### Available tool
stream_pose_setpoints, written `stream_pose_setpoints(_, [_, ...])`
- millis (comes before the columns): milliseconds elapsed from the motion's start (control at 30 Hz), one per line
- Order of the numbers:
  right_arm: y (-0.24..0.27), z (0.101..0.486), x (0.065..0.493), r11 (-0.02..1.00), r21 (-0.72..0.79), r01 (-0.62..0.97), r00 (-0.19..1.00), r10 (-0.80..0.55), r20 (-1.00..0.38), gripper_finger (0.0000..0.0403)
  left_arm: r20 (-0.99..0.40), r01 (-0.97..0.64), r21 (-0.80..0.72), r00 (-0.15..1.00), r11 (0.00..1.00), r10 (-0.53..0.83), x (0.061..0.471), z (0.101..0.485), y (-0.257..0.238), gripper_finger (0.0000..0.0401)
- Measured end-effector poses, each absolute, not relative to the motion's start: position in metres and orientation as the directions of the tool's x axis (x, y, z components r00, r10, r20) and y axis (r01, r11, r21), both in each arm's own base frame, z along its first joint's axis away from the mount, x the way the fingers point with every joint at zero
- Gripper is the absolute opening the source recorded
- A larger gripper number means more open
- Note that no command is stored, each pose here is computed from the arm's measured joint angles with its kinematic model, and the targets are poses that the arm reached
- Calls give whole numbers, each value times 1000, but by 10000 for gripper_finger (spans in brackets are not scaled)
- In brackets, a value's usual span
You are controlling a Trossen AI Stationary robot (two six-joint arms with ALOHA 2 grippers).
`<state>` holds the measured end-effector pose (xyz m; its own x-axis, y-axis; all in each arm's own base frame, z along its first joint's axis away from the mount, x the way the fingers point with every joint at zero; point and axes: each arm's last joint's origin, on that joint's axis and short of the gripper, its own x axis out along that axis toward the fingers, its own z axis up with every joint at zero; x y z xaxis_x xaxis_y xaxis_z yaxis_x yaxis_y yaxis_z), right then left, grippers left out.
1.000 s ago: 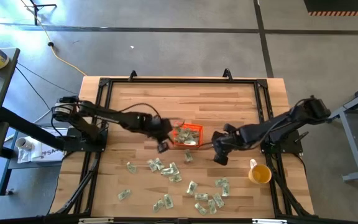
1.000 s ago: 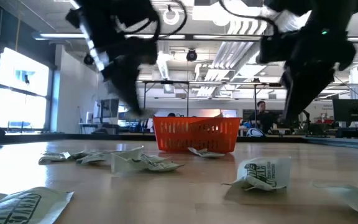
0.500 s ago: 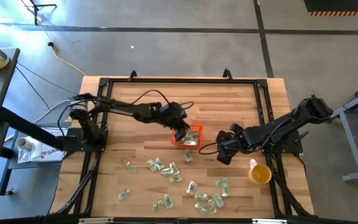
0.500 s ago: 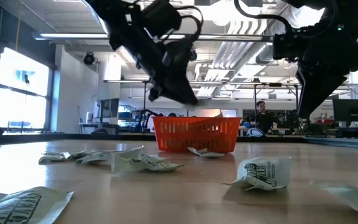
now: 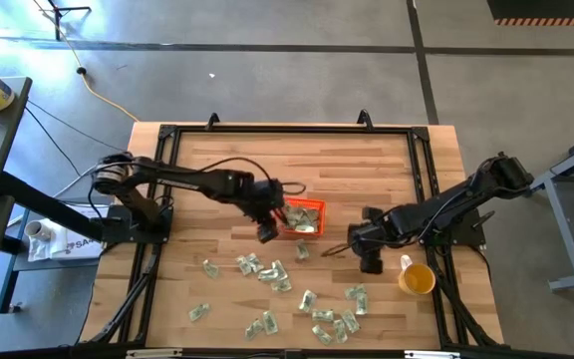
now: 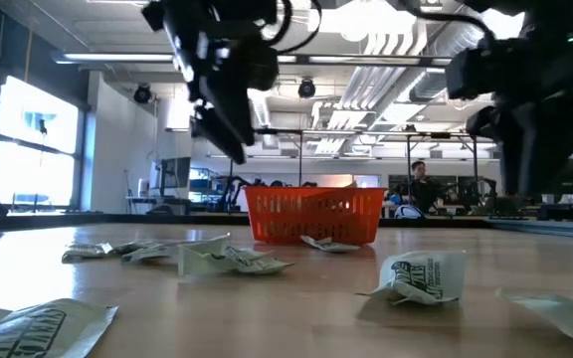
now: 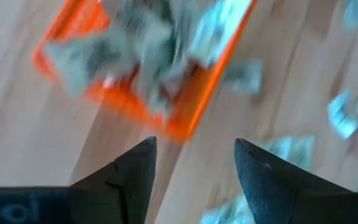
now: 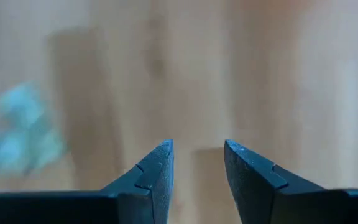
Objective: Pick and place Stevia / Truvia into bins
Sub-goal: Put the light green stevia packet into the orange bin
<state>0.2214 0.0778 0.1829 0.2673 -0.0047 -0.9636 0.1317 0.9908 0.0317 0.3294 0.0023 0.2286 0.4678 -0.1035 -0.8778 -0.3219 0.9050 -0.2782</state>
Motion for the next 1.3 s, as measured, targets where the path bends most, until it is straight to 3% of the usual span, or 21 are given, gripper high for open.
stream_pose_setpoints(200, [106,186,217,956,289,-40,204,291,-935,133,-953,-351,-79,302,933,33,305,231,-16,232])
stream_pose_setpoints(400, [145,181,221,894,426,-136,245,447,-860,133,-956,-324,-21,282,946,76,299,223,-30,225])
stream_pose_setpoints(667, [150,158,233,942,331,58,316,297,-901,133,-982,-295,25,170,955,78,279,197,-45,225])
stream_pose_setpoints(1033, [155,151,235,972,224,-65,355,232,-906,170,-990,-338,30,122,941,75,249,186,-54,225])
stream_pose_setpoints(1300, [170,132,236,957,266,-114,301,288,-909,218,-988,-447,16,128,894,82,220,187,-47,225])
